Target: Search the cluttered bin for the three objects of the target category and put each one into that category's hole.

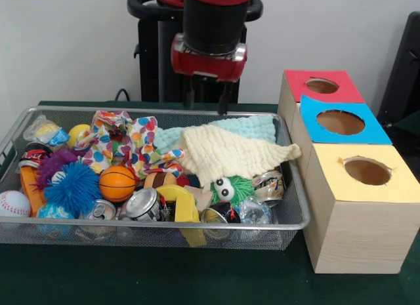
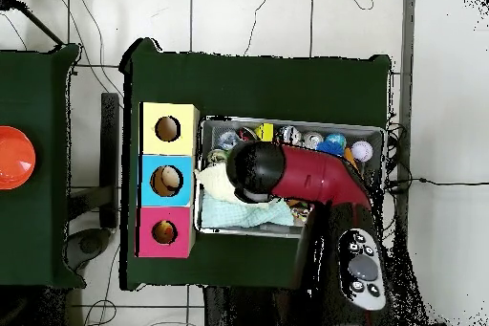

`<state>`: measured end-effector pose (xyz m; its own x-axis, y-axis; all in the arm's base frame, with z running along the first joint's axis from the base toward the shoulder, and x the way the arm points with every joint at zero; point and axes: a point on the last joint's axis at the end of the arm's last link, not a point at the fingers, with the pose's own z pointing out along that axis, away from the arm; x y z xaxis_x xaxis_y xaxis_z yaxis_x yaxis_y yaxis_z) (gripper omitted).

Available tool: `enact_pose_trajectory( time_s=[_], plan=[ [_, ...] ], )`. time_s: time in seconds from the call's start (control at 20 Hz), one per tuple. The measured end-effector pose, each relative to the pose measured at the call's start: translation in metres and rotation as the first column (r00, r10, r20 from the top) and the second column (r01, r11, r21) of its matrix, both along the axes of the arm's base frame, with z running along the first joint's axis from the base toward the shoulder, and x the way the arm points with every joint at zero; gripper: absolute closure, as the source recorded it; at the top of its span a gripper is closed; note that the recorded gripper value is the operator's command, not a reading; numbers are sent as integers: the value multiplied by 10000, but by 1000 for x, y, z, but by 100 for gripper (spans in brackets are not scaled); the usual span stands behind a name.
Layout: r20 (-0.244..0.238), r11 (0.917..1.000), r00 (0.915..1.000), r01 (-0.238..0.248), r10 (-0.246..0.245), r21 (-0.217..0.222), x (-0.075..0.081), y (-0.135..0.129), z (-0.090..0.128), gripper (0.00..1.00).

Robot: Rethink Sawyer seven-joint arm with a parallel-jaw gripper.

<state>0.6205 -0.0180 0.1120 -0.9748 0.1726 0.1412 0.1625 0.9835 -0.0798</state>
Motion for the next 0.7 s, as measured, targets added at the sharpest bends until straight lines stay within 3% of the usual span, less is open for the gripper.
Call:
enact_pose_trajectory(
  time_s=[0.25, 0.7],
  plan=[
    [-256, 9985, 9982, 547, -546, 45, -10, -37, -30, 0],
    [-751, 9984, 9956, 561, -565, -81, -28, -64, -56, 0]
  ],
)
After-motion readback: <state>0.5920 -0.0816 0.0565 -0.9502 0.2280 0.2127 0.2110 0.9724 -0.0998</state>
